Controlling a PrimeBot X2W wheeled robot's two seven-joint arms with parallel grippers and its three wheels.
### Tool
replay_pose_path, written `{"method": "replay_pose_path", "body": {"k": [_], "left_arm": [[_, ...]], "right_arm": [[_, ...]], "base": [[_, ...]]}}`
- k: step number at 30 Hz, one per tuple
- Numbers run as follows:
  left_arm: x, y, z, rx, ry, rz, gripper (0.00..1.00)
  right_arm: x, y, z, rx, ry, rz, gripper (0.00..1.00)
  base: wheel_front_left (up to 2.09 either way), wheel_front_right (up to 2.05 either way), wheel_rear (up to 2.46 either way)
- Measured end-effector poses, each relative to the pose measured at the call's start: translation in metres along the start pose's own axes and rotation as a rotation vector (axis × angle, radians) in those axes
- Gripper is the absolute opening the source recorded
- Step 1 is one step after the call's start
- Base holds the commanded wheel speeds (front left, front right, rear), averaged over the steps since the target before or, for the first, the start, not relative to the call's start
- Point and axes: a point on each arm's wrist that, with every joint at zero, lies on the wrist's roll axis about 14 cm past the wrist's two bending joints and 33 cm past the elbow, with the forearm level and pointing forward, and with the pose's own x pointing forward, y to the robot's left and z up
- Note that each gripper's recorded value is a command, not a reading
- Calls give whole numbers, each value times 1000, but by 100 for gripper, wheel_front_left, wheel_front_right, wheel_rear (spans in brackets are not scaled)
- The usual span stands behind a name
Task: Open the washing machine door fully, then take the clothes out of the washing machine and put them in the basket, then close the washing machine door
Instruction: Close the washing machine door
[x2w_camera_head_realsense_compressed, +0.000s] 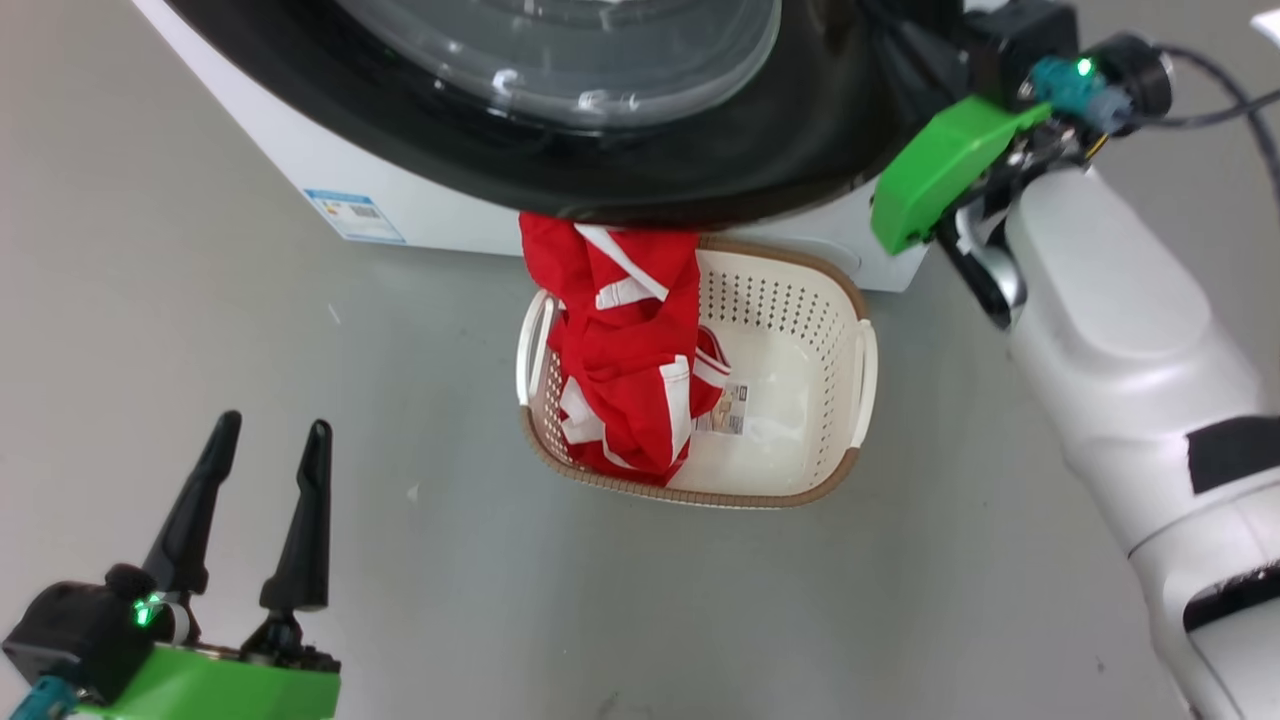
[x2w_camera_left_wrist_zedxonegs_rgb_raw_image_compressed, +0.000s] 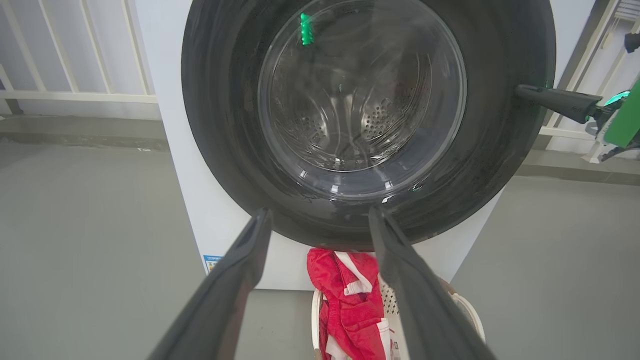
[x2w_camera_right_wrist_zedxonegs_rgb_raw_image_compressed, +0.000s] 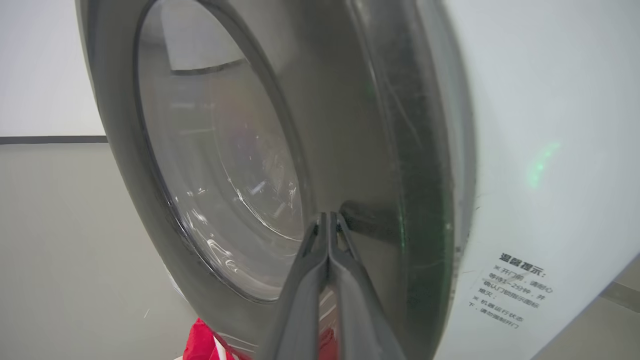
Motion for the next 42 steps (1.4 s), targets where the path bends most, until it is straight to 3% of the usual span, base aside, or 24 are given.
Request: {"method": "replay_pose_path", "body": {"k": [12, 30, 31, 32, 33, 34, 35, 42], "left_arm": [[12, 3, -12, 7, 29, 9, 100], [19, -5, -16, -1, 34, -16, 100], [19, -6, -15, -3, 33, -20, 100], [20, -8, -15, -5, 31, -24, 100], [21, -9, -14, -10, 27, -27, 100], [21, -11, -13, -21, 23, -30, 100], [22, -12, -13, -28, 20, -33, 100], [30, -28, -10, -83, 0, -70, 100]], "right_arm": [[19, -16, 1, 39, -14, -33, 0], [16, -23, 8, 50, -33, -51, 0], [14, -24, 10, 52, -39, -53, 12], [11, -25, 12, 53, -44, -56, 47], [9, -26, 13, 52, -49, -60, 61], [5, -27, 15, 53, -53, -64, 88], [2, -27, 15, 54, -55, -64, 100], [-30, -25, 11, 37, -69, -67, 100]], "base": [[0, 0, 0], [0, 0, 0], [0, 0, 0], [0, 0, 0], [0, 0, 0], [0, 0, 0], [0, 0, 0], [0, 0, 0]]}}
